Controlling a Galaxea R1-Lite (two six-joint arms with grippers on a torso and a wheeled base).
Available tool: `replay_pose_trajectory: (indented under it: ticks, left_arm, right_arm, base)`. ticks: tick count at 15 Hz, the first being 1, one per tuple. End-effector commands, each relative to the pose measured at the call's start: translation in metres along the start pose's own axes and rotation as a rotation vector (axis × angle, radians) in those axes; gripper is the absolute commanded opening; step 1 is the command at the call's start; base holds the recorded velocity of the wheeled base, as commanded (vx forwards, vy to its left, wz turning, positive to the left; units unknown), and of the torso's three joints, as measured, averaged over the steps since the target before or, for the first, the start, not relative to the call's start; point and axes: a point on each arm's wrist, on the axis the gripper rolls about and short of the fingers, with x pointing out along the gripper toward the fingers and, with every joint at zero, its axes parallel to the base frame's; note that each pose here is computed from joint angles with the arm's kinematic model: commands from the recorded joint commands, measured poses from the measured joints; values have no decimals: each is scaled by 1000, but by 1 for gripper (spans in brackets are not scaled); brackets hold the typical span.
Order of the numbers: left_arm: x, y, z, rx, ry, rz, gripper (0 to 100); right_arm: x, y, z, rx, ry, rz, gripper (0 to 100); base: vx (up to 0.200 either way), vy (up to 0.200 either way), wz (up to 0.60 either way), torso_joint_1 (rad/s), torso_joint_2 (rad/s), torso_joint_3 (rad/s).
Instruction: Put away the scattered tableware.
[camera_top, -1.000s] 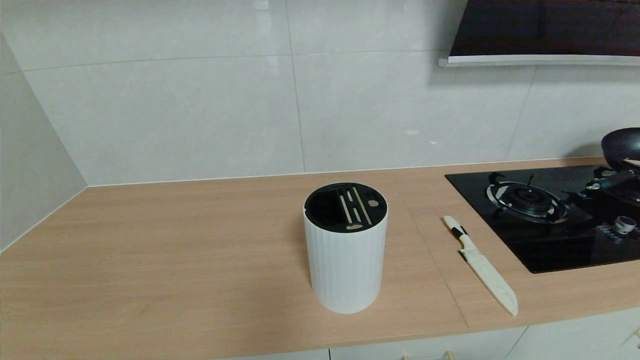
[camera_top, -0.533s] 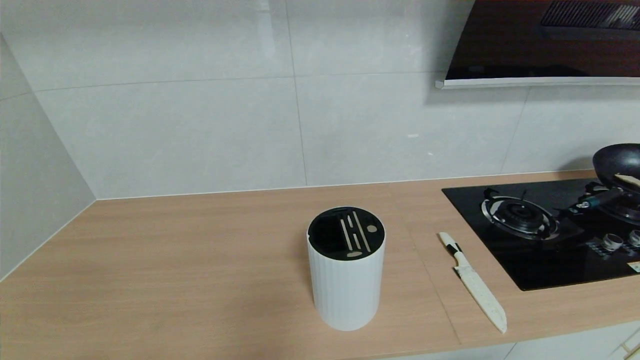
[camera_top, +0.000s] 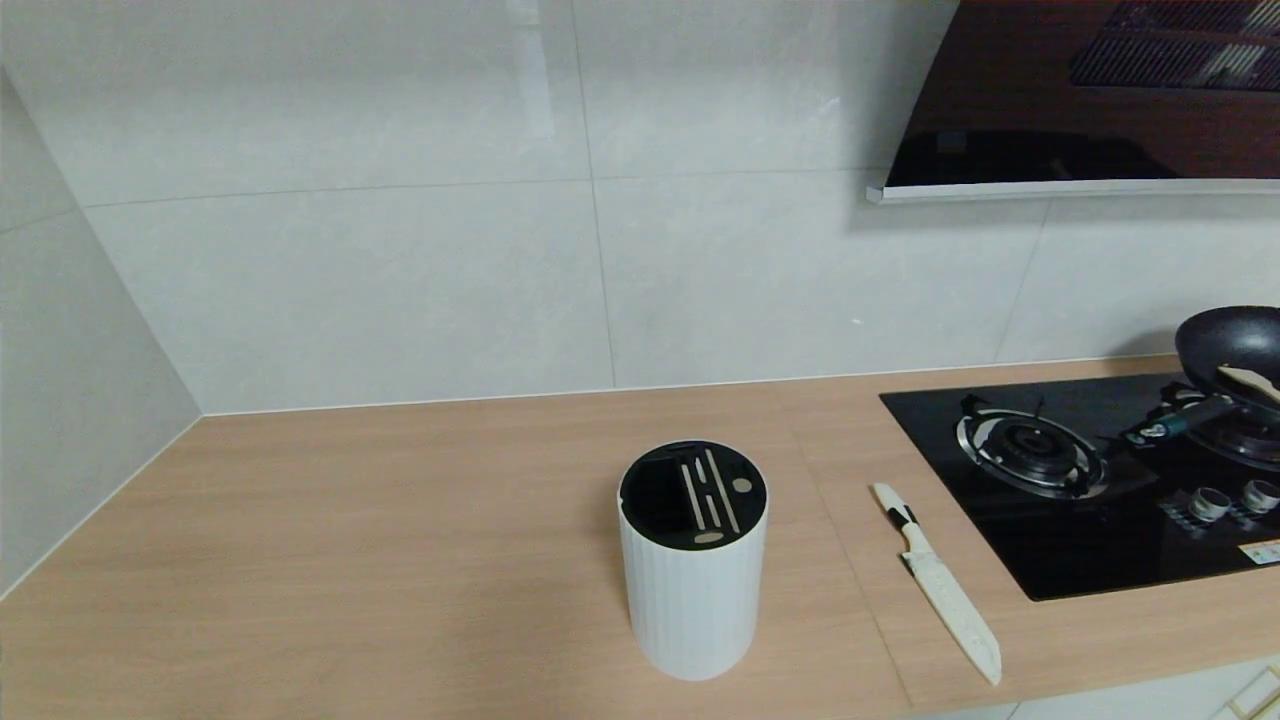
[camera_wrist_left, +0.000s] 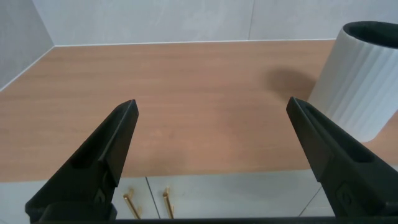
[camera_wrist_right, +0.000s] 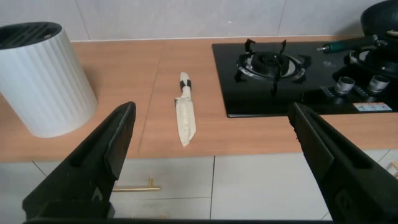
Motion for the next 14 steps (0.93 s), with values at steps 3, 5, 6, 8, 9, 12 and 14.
replay_pose_trajectory:
  ticks: [3,5,6,8,9,12,14]
  left_arm:
    - [0,0,0,0,0,0,100]
    - [0,0,0,0,0,0,100]
    - [0,0,0,0,0,0,100]
    - [0,0,0,0,0,0,100]
    - [0,0,0,0,0,0,100]
    - [0,0,0,0,0,0,100]
    - [0,0,0,0,0,0,100]
  right_arm:
    - [0,0,0,-4,3,1,100]
    - [0,0,1,-23,-2,-2,100]
    - [-3,0,14,-16,-52,1,100]
    - [-12,-1,73,16,-149,49,100]
    - [6,-2,99,11,-64,90,100]
    - [63,1,120,2,178,98,100]
    - [110,6,127,-6,331,137,100]
  base:
    - [0,0,0,0,0,0]
    - [0,0,0,0,0,0]
    - [0,0,0,0,0,0]
    - [0,0,0,0,0,0]
    - [0,0,0,0,0,0]
    - [0,0,0,0,0,0]
    - [0,0,0,0,0,0]
